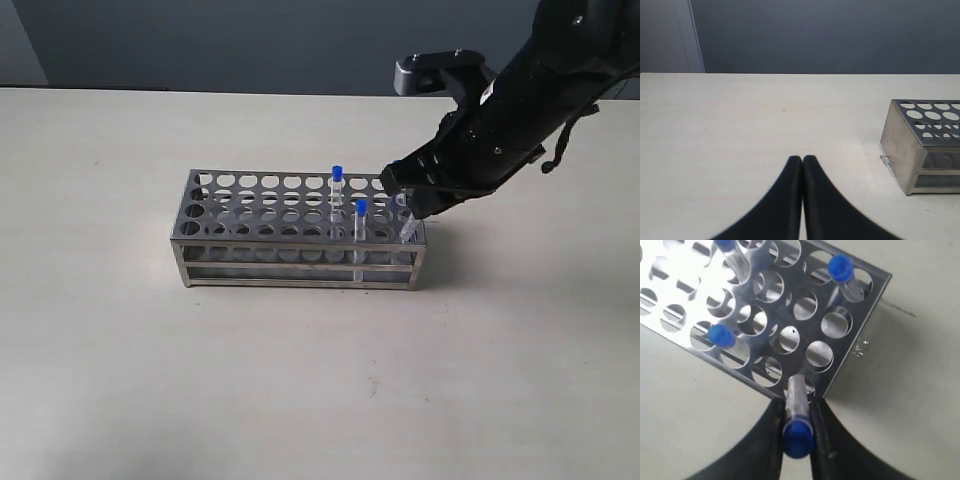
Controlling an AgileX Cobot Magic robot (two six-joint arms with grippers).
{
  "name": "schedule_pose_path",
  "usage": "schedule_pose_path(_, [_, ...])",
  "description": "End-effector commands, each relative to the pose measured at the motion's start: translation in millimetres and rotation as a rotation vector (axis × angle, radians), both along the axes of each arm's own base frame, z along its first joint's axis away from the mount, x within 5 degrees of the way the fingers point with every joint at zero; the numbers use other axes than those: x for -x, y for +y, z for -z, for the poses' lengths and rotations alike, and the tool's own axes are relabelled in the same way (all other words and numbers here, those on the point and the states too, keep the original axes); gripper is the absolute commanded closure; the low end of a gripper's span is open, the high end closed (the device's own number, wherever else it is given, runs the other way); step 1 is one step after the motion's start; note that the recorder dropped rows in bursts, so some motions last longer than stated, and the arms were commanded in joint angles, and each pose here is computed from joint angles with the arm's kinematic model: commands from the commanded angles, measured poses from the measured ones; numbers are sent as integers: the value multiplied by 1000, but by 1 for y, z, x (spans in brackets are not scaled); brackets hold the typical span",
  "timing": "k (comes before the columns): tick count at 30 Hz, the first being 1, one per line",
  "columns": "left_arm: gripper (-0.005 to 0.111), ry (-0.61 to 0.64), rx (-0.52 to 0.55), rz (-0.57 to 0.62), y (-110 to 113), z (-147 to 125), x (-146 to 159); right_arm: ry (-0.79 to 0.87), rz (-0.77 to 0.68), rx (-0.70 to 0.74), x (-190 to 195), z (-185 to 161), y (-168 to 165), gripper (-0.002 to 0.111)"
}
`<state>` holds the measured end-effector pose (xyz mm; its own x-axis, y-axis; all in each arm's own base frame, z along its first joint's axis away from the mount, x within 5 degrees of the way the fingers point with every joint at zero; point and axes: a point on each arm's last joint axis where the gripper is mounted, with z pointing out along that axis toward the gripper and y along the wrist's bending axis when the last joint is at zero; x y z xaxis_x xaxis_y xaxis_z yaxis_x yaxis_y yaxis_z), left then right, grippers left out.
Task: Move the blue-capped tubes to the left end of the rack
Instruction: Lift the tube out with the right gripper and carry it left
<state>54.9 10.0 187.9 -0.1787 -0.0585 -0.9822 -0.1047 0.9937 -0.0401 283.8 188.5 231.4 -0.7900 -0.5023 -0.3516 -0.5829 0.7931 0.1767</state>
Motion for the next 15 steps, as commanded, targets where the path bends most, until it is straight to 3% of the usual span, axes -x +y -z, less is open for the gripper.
schedule_pose_path(1, [106, -11, 2, 7, 0, -2, 0, -42, -11, -24, 8, -21, -4, 108])
schedule_pose_path(4, [106, -11, 2, 7, 0, -2, 0, -95, -79, -6, 14, -46, 2, 108])
schedule_pose_path(9, [106, -11, 0, 7, 0, -2, 0, -230, -207, -37, 17, -93, 40, 109])
schedule_pose_path(15, [106, -13, 0, 8, -1, -2, 0, -213, -320, -13, -3, -98, 86, 109])
